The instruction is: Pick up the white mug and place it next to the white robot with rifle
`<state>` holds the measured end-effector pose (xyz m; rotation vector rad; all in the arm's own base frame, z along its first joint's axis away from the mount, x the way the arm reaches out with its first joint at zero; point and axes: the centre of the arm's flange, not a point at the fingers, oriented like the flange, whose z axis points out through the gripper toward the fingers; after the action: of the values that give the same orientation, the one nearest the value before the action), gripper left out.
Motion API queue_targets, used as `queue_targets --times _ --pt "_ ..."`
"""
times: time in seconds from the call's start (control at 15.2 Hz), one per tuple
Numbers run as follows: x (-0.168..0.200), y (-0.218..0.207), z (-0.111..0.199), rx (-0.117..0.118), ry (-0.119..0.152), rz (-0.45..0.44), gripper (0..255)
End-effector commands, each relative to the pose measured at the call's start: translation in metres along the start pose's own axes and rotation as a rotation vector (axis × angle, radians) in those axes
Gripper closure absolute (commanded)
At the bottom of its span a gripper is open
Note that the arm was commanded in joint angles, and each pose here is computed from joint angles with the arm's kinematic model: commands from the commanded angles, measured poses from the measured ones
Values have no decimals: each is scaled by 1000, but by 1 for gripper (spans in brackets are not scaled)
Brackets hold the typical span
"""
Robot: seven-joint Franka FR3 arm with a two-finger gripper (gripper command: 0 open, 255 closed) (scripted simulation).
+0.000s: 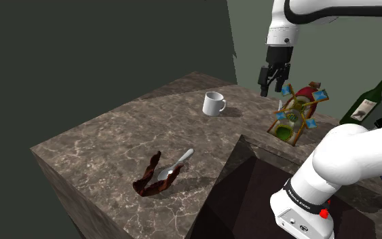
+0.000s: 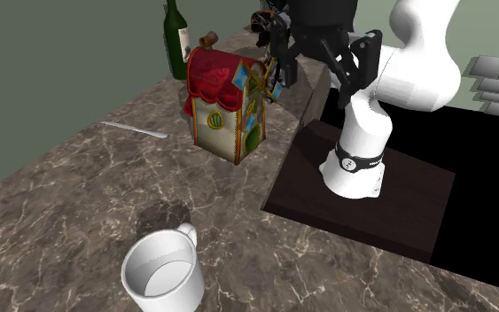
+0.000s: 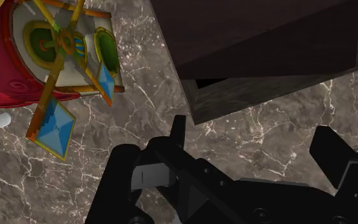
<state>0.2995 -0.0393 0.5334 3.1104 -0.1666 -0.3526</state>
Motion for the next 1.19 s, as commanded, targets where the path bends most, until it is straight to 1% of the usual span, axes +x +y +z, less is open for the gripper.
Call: queue_targets --times 0.0,1.12 --pt "0 0 0 0 0 0 0" --pt "197 -20 62 18 114 100 0"
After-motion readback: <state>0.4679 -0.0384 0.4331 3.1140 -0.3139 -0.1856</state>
